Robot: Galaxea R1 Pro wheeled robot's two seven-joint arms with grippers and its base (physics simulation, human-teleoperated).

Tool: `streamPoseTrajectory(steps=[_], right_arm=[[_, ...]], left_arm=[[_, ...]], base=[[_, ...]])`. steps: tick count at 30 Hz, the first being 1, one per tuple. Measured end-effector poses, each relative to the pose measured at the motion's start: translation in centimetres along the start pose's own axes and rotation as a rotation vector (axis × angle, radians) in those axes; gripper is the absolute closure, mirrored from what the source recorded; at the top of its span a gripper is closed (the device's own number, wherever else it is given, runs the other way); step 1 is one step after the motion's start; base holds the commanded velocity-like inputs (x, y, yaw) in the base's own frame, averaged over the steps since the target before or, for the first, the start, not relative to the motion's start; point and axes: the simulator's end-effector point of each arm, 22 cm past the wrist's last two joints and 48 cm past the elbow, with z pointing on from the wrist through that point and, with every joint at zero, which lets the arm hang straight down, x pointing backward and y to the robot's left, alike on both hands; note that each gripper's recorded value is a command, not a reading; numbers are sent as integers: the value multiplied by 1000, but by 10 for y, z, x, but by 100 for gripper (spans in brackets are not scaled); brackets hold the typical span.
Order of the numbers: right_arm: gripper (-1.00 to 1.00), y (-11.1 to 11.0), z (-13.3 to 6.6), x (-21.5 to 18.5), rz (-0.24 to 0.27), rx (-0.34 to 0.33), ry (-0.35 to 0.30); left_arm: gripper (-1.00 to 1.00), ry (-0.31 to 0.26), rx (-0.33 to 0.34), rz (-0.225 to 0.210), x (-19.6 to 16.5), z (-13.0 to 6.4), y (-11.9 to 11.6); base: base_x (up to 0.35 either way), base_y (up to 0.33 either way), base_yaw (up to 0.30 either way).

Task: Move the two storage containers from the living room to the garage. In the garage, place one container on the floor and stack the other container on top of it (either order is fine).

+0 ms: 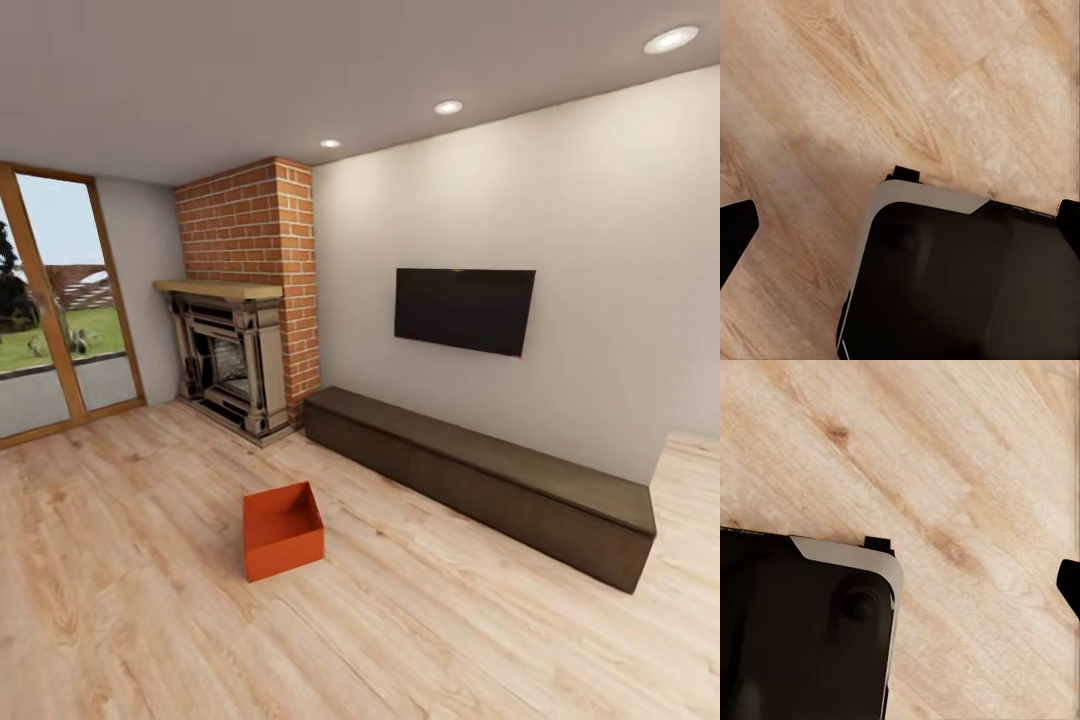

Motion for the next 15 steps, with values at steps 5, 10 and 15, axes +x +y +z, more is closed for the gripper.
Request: streamPoseTrajectory(steps=[5, 10, 15], right_arm=[[-100, 0, 0, -2, 2, 0, -7], [-100, -1, 0, -2, 5, 2, -10], [-100, -1, 0, -2, 4, 3, -10]], left_arm=[[-100, 0, 0, 0, 0, 0, 0], [-100, 0, 0, 0, 0, 0, 0], [-100, -4, 0, -1, -1, 0, 0]], base=[[290, -195, 0], [290, -195, 138], [290, -187, 258]])
